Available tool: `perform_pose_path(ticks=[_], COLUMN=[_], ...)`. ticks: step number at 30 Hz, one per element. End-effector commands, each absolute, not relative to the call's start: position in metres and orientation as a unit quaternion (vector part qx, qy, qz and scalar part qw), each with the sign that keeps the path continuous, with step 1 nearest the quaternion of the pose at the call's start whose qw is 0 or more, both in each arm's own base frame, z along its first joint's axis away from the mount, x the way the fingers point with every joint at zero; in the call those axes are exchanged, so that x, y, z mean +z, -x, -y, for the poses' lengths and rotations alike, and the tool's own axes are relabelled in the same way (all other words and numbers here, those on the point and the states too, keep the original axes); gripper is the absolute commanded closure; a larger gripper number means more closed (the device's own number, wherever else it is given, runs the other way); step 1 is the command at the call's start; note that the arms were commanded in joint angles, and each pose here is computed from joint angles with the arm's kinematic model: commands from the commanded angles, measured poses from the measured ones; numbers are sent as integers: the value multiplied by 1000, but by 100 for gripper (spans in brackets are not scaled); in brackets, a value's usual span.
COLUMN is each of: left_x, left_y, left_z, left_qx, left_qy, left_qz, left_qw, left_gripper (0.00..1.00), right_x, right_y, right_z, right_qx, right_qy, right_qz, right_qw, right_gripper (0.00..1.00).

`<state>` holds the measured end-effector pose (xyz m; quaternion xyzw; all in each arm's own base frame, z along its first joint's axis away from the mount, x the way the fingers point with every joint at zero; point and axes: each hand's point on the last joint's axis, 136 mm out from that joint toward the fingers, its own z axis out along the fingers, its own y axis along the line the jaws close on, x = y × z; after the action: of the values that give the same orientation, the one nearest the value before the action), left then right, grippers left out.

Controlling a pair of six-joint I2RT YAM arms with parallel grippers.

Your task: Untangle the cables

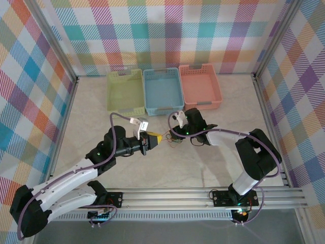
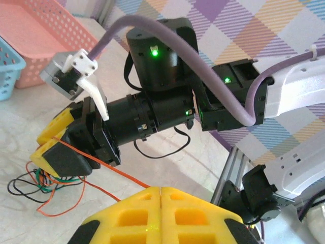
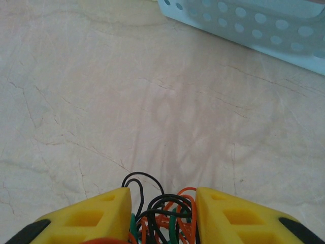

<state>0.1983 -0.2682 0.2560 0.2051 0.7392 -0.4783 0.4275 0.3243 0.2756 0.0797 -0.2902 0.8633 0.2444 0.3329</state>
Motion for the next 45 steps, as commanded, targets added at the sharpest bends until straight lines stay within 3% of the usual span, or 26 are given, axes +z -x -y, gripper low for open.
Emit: perform_pose_path(ticks=[1, 39, 45], left_x=[297, 283, 279], left_y=[-187, -235, -239], left_z=[264, 150, 125], left_qx=[-499, -298, -263], left_qy=[-221, 16, 72], left_qz=[-685, -734, -732], left_qw=[482, 610, 625], left_gripper=[100, 100, 100], right_x=[64, 59, 61], right_y=[-333, -343, -346], right_z=[-258, -234, -224], right_qx=[211, 163, 146], right_qy=[262, 220, 205], right_qz=[-887, -906, -909], right_qw=[315, 323, 332], right_gripper=[61, 57, 53])
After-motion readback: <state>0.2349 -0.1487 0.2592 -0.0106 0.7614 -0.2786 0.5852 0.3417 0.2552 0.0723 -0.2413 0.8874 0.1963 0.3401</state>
